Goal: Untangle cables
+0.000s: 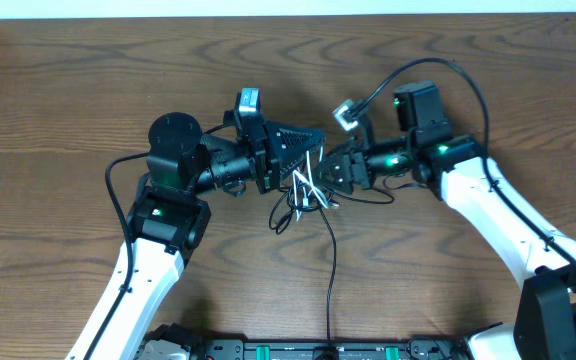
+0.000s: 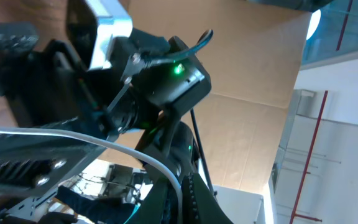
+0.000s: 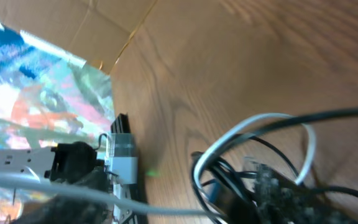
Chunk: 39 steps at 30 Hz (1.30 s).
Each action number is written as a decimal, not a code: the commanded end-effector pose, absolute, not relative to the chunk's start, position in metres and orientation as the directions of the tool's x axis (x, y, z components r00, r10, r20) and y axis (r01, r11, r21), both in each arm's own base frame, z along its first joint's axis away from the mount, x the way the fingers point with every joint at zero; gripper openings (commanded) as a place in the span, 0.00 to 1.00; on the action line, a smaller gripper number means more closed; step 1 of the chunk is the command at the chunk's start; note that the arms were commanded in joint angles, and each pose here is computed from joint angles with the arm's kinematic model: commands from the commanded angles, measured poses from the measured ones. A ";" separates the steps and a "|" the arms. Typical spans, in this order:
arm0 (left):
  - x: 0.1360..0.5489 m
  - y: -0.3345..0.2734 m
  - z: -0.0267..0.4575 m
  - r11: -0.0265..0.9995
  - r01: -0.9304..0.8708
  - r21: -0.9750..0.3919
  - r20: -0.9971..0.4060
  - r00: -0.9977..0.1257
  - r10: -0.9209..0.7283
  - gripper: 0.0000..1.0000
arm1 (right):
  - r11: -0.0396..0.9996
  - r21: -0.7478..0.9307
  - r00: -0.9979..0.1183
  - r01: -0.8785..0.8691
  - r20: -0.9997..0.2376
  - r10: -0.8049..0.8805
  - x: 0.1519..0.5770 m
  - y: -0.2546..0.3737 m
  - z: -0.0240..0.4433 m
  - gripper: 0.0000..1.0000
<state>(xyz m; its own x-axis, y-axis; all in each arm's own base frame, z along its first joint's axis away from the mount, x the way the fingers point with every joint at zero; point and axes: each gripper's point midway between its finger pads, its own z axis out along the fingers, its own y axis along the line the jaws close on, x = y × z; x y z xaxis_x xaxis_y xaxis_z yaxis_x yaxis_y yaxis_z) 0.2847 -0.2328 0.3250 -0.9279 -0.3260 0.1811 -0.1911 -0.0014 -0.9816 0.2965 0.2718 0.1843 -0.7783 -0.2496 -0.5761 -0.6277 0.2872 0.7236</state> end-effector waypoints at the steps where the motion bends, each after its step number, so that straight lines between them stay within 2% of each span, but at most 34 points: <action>1: 0.287 -0.229 0.332 -0.018 -0.185 -0.983 0.179 -0.921 -0.346 0.08 | 0.275 0.692 -0.744 -0.668 -0.609 -0.275 0.291 0.282 0.190 0.55; 2: 0.287 -0.229 0.332 -0.018 -0.185 -0.983 0.180 -0.921 -0.346 0.08 | 0.298 0.680 -0.742 -0.670 -0.609 -0.280 0.292 0.284 0.186 0.46; 3: 0.287 -0.229 0.332 -0.018 -0.185 -0.983 0.179 -0.921 -0.347 0.08 | 0.326 0.667 -0.742 -0.670 -0.608 -0.283 0.294 0.284 0.182 0.26; 4: 0.287 -0.229 0.332 -0.018 -0.184 -0.983 0.179 -0.921 -0.347 0.08 | 0.335 0.663 -0.742 -0.670 -0.608 -0.282 0.295 0.283 0.181 0.22; 5: 0.287 -0.229 0.332 -0.018 -0.185 -0.983 0.180 -0.921 -0.346 0.08 | 0.345 0.658 -0.743 -0.669 -0.608 -0.281 0.296 0.282 0.180 0.09; 6: 0.287 -0.229 0.332 -0.016 -0.182 -0.983 0.176 -0.921 -0.347 0.08 | 0.346 0.660 -0.745 -0.667 -0.606 -0.279 0.297 0.282 0.180 0.01; 11: 0.287 -0.229 0.331 0.004 -0.129 -0.992 0.119 -0.930 -0.347 0.08 | 0.362 0.711 -0.796 -0.603 -0.570 -0.206 0.307 0.276 0.191 0.01; 17: 0.289 -0.230 0.323 0.053 -0.058 -0.997 0.037 -0.938 -0.344 0.08 | 0.252 0.742 -0.779 -0.622 -0.618 -0.104 0.317 0.262 0.240 0.01; 18: 0.290 -0.230 0.319 0.068 -0.054 -0.996 0.027 -0.939 -0.343 0.11 | 0.230 0.750 -0.780 -0.620 -0.620 -0.083 0.319 0.259 0.250 0.01; 20: 0.291 -0.231 0.311 0.093 -0.048 -0.995 0.014 -0.940 -0.340 0.31 | 0.195 0.760 -0.780 -0.620 -0.623 -0.054 0.320 0.253 0.266 0.01; 22: 0.292 -0.231 0.300 0.130 -0.036 -0.991 -0.010 -0.943 -0.332 0.59 | 0.183 0.780 -0.796 -0.598 -0.605 -0.022 0.323 0.247 0.278 0.01; 23: 0.292 -0.231 0.294 0.150 -0.035 -0.988 -0.016 -0.945 -0.328 0.64 | 0.187 0.800 -0.815 -0.570 -0.580 -0.001 0.326 0.243 0.281 0.01; 28: 0.293 -0.231 0.259 0.272 0.054 -0.961 -0.130 -0.954 -0.270 0.72 | 0.155 0.880 -0.888 -0.449 -0.458 0.029 0.327 0.232 0.288 0.01; 35: 0.299 -0.233 0.224 0.375 0.227 -0.899 -0.304 -0.939 -0.161 0.81 | 0.099 0.899 -0.904 -0.426 -0.427 -0.010 0.316 0.230 0.293 0.01; 39: 0.300 -0.228 0.190 0.457 0.189 -0.869 -0.278 -0.951 -0.136 0.86 | 0.099 0.902 -0.907 -0.421 -0.422 -0.009 0.316 0.230 0.293 0.01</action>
<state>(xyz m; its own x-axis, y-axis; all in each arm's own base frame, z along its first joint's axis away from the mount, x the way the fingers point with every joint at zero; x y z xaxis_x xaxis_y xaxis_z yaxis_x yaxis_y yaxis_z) 0.2947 -0.2328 0.2084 -0.9665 -0.1806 -0.1824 0.1009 0.3861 -0.9169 0.3240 0.2306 0.2806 -0.9051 0.0123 -0.4251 -0.4196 0.1376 0.8972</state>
